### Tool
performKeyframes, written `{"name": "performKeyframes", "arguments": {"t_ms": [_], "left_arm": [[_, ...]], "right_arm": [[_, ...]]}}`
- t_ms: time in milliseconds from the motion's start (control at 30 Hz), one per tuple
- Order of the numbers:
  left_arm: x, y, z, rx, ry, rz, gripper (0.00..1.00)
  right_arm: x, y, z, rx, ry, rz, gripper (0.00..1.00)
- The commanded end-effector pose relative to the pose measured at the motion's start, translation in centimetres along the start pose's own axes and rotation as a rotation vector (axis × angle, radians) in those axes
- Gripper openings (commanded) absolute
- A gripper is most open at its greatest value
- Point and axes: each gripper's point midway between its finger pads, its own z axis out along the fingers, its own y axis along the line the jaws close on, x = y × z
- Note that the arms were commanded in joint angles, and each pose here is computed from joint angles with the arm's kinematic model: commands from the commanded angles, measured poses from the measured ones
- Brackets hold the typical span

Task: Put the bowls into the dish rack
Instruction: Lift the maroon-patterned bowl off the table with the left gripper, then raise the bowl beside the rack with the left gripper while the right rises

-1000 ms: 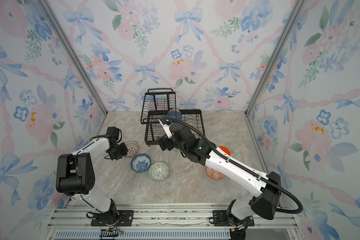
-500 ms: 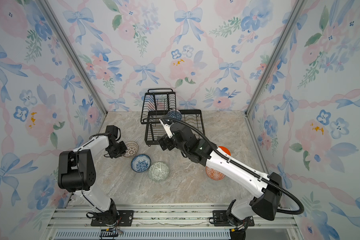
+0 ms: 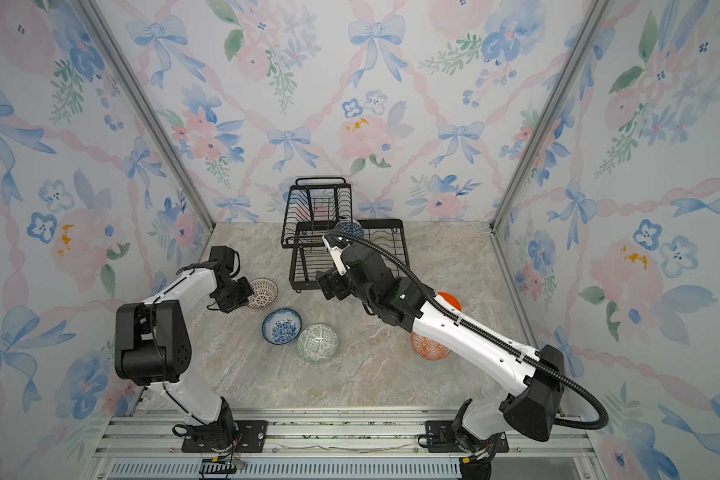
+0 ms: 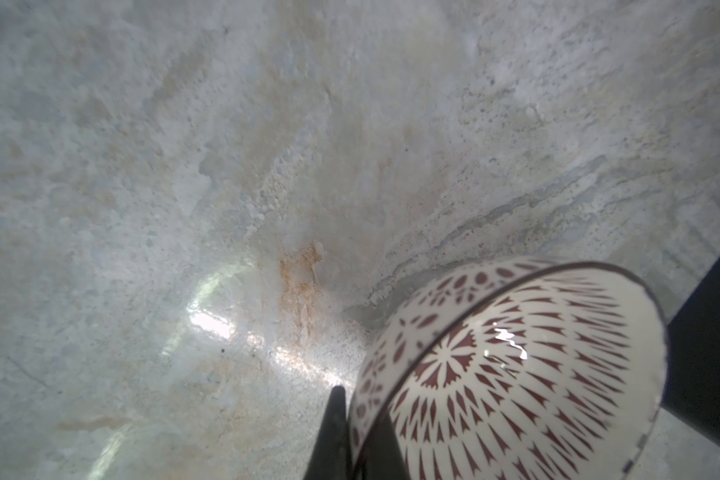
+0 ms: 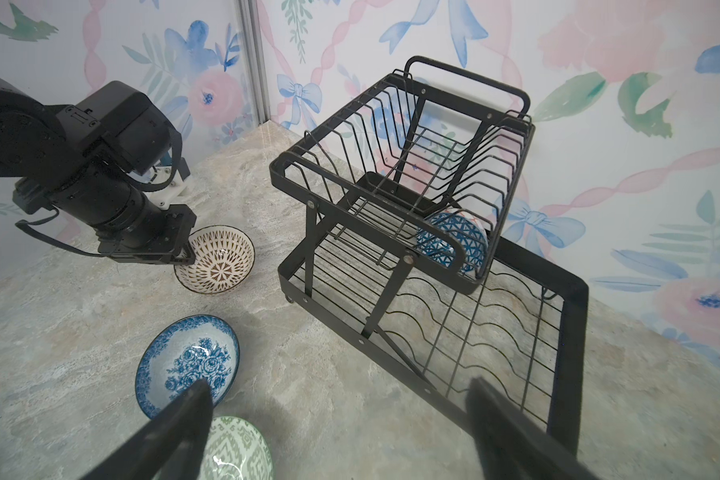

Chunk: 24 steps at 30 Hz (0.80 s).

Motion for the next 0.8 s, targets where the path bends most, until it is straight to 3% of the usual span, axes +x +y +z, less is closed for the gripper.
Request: {"name": "performKeyframes", "arguments": {"t_ms": [0,167,500,767], "left_arm": [[-0.6,-0.3,-1.7,0.025,-0.041,0.008,0.00],[-2.1,-1.1,-4.9,0.070,-0.130,-0.018,0.00],[-8.7,-3.0,-16.9,0.155,-0.489,-0.120,0.00],[-12.7,-6.3,-26.1,0.253,-0.757,-0.158,0.00]], "right_arm": [[-0.5,-1.2,-0.7,0.027,-0.005,0.046,0.97],[-1.1,-1.5,-1.1,0.013,-0.021,0.094,0.97],[-3.7,-3.7,-1.5,0.037,-0.068,0.323,0.97],[-11.8,-3.0,-2.4,-0.078,-0.239,0.459,0.97]]}}
